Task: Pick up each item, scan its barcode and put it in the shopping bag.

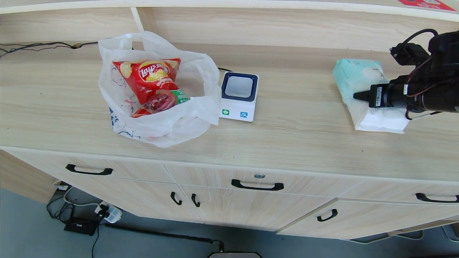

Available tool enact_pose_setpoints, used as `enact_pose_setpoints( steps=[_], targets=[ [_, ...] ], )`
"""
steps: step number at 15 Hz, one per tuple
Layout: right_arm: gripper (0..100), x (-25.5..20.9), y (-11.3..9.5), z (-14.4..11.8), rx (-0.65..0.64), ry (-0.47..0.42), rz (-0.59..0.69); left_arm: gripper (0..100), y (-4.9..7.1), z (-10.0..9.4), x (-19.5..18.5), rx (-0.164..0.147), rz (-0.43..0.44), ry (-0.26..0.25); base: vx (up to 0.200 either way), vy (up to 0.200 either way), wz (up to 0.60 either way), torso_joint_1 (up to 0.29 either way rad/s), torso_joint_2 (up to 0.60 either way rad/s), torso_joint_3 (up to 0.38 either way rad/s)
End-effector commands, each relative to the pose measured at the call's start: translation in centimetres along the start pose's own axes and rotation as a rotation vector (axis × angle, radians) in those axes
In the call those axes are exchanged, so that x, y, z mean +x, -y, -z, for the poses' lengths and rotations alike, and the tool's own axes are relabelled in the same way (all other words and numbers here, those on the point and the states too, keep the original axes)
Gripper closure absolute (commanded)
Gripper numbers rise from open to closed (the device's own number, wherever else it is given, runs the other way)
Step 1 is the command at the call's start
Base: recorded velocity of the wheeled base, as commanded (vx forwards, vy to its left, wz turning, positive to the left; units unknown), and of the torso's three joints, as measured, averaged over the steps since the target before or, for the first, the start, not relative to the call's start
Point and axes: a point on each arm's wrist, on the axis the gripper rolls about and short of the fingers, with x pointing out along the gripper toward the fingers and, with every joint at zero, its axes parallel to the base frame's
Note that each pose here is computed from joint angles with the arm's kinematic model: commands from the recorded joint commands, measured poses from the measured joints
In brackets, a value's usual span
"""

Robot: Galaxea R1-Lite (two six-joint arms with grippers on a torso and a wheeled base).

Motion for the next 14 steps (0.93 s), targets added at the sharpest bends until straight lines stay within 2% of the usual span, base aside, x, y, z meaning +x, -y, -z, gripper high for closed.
enact_pose_setpoints(
  steps=[1, 5, 6, 7, 10, 12, 14],
  targets=[
    [100, -0.6, -0.1, -0.6, -0.001, 0.026, -0.004, 0, 0.0, 0.0, 0.0, 0.0, 0.0, -0.001, 0.0, 0.0, 0.0, 0.0, 0.0, 0.0],
    [100, -3.5, -0.3, -2.2, 0.007, 0.092, -0.037, 0, 0.0, 0.0, 0.0, 0.0, 0.0, -0.001, 0.0, 0.0, 0.0, 0.0, 0.0, 0.0],
    [100, -5.4, -1.3, -2.7, 0.012, 0.131, -0.128, 0, 0.0, 0.0, 0.0, 0.0, 0.0, -0.001, 0.0, 0.0, 0.0, 0.0, 0.0, 0.0],
    [100, -6.3, -1.8, -2.8, 0.014, 0.143, -0.167, 0, 0.0, 0.0, 0.0, 0.0, 0.0, -0.001, 0.0, 0.0, 0.0, 0.0, 0.0, 0.0],
    [100, -14.1, -5.5, -1.3, 0.025, 0.192, -0.336, 0, 0.0, 0.0, 0.0, 0.002, 0.0, -0.004, 0.0, 0.0, 0.0, 0.0, 0.0, 0.0],
    [100, -18.0, -7.8, 0.7, 0.016, 0.199, -0.479, 0, 0.0, 0.0, 0.0, 0.003, 0.0, -0.004, 0.0, 0.0, 0.0, 0.0, 0.0, 0.0],
    [100, -19.5, -8.7, 2.7, 0.084, 0.148, -0.566, 0, 0.0, 0.0, 0.0, 0.003, 0.0, -0.004, 0.0, 0.0, 0.0, 0.0, 0.0, 0.0]
  ],
)
